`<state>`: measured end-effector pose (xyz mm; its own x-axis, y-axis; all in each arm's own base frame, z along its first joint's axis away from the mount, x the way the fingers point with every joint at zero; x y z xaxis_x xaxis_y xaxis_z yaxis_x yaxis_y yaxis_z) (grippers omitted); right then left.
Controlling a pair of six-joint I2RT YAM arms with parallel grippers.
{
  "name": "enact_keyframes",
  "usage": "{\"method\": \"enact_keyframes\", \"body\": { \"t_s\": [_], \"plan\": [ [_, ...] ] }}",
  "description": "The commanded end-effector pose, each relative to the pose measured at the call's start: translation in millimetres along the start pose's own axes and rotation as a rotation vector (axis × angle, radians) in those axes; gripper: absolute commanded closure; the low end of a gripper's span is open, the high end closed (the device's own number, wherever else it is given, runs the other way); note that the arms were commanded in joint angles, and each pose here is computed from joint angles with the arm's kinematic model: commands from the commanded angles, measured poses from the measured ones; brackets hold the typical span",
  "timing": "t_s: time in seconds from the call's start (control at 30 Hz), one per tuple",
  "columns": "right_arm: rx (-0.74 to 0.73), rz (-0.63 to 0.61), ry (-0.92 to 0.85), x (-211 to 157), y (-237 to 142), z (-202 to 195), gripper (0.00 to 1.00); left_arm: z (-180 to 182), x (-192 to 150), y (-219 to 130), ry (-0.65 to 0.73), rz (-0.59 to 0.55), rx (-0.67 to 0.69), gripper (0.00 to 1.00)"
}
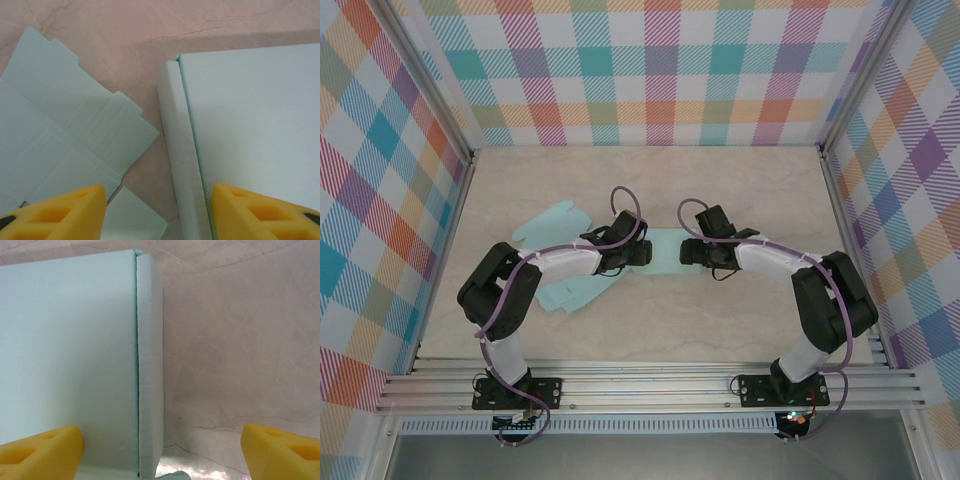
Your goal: Fold the paper box
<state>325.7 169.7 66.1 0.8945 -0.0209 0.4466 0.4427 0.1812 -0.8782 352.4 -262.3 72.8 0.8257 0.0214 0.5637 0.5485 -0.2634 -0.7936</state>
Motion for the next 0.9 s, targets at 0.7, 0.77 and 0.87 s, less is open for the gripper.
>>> {"method": "enact_keyframes", "body": {
  "t_s": [0.7,0.77,0.87],
  "plan": [
    [-0.179,-0.348,-0.796,-43.3,-69.7,60.5,0.16,33.3,37.8,-87.8,-0.122,-0.181,-0.052,0.24],
    [-0.209,-0.351,-0.868,-49.5,-65.4,66.9,0.07,45.8,38.7,-94.6,-0.149,-0.201,-0.026,0.18],
    [-0.268,-0.348,-0.941,-54.6,-55.7,73.3,0.0,64.2,36.0,-100.3,-0.185,-0.224,0.014,0.15]
  ]
}}
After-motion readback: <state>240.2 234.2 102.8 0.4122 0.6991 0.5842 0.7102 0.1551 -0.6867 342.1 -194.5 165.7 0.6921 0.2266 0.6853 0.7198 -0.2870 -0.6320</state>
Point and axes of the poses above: each hand's point on the last joint's axis, 136 mm out from that joint toward the fingers, its own y axis out along the fingers, its own z axis along the line the jaws close on, x = y × z, the point moved 2 cm from there along -y, back along the fingers, and after that the axes turned 3 degrees about -y, right-handed, at the moved point
